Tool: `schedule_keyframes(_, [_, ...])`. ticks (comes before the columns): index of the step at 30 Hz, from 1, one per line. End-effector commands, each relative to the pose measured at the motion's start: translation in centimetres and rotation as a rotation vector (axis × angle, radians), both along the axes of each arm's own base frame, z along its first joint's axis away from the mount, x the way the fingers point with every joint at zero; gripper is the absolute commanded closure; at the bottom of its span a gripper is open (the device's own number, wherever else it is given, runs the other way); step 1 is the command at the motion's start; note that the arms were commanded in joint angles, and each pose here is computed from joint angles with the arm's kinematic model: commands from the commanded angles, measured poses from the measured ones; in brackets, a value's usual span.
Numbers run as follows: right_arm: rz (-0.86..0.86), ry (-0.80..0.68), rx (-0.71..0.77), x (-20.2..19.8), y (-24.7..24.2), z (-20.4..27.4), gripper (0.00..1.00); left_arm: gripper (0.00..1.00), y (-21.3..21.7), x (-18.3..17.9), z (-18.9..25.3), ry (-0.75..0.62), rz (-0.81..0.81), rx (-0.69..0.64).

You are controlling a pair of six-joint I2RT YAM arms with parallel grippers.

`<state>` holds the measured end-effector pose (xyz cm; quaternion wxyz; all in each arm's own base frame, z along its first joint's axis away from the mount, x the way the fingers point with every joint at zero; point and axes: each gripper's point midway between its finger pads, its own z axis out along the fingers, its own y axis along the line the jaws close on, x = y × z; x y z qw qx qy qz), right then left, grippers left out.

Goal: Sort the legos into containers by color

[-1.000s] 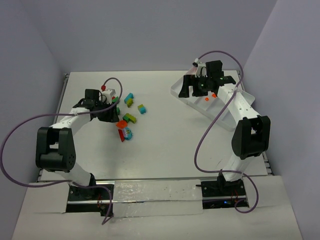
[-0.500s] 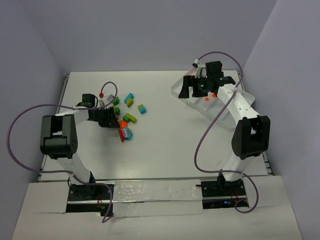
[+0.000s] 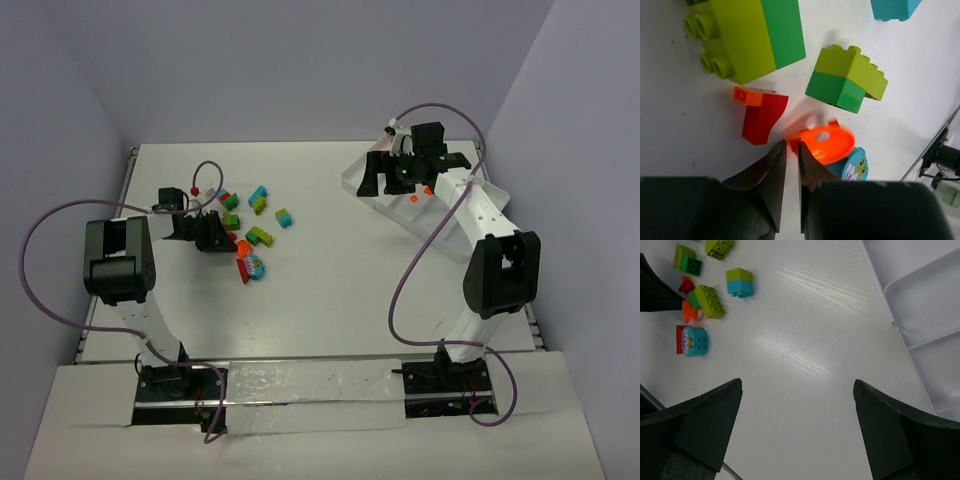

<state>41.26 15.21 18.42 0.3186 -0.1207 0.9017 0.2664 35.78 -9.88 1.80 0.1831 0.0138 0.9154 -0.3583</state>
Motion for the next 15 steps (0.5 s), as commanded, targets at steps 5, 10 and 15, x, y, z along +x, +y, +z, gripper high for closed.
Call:
schedule_keyframes(5, [0.052, -0.022, 0.043, -0.5, 1.3, 0.6, 0.02, 0.93, -0.3, 1.7, 3.7, -0.111, -0.012, -0.056])
schedule_keyframes(10, [0.094, -0.05, 0.068, -1.2, 2.6, 1.5, 0.02, 1.0, -0.1, 2.1, 7.5, -0.199, -0.004, -0.04])
schedule_keyframes(15, [0.13, -0.049, 0.07, -1.7, 4.0, 1.7, 0.02, 0.79, 0.4, 2.1, 9.8, -0.254, 0.003, 0.004])
